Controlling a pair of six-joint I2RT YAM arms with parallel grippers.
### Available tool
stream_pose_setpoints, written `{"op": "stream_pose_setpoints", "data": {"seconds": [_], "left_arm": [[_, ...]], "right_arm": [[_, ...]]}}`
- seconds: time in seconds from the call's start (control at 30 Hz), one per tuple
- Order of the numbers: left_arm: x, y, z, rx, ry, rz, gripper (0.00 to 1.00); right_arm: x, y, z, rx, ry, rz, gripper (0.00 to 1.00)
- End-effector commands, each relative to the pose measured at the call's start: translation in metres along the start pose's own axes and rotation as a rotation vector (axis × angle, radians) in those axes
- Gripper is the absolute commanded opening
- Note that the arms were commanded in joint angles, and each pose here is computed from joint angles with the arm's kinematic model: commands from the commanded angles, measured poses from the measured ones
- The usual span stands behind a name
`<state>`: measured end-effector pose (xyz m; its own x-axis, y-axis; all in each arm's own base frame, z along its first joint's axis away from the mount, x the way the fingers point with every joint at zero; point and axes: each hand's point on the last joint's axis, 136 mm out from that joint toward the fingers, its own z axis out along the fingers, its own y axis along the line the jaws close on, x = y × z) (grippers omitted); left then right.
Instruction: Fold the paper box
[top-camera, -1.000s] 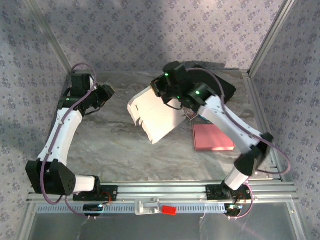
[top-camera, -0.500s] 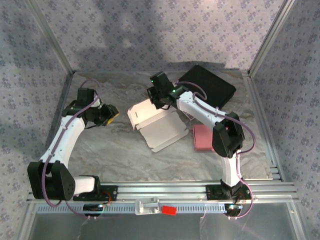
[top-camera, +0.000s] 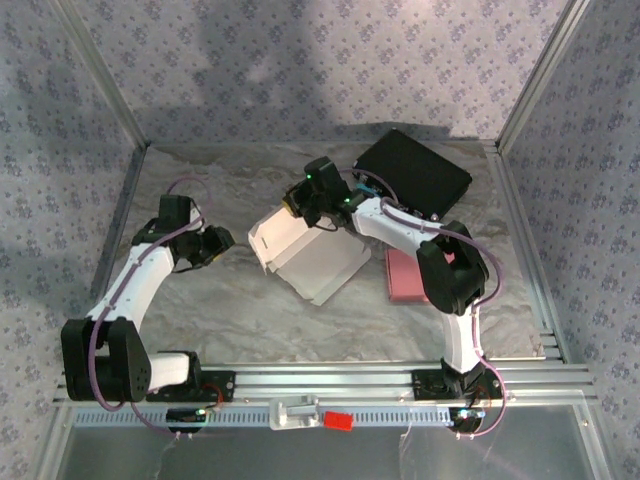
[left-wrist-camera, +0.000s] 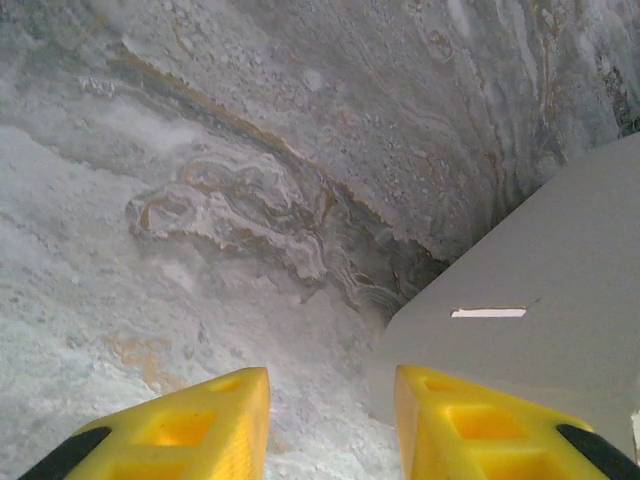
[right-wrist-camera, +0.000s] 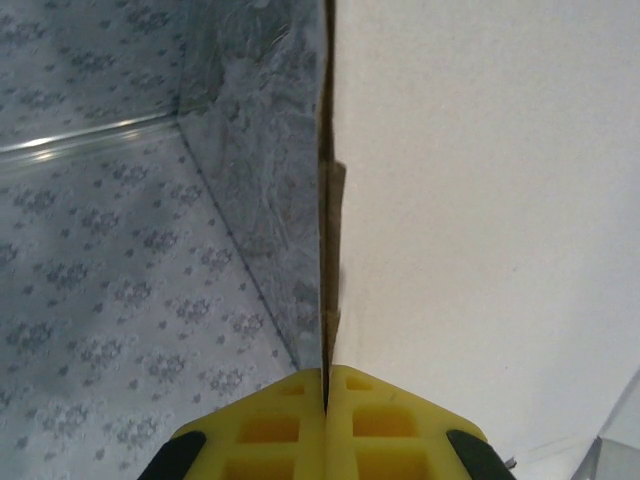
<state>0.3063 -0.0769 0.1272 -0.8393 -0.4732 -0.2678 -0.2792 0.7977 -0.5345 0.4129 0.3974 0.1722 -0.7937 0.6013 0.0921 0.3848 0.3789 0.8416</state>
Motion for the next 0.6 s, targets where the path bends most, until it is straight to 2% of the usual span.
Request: {"op": "stream_pose_setpoints", "data": {"seconds": [0.0,0.17,0.33,0.57], "left_arm": [[-0.01,-0.007,-0.002,0.046,-0.066,0.114,0.38],[-0.003,-0.005,0.005,0.067,-0.056,0.2,0.38],[0.004,-0.017,0.006,0.157,-0.077,0.306,0.36],[0.025,-0.041,0.005,0.261,-0.181,0.597,0.37]], "right_arm": [[0.005,0.018,-0.002,-0.127,0.051,-0.089,0.0],[0.008,0.017,-0.003,-0.168,0.075,-0.12,0.0],[0.008,0.032,-0.009,-0.264,0.089,-0.142,0.0],[0.009,0.028,-0.016,-0.273,0.116,-0.17,0.0]]}}
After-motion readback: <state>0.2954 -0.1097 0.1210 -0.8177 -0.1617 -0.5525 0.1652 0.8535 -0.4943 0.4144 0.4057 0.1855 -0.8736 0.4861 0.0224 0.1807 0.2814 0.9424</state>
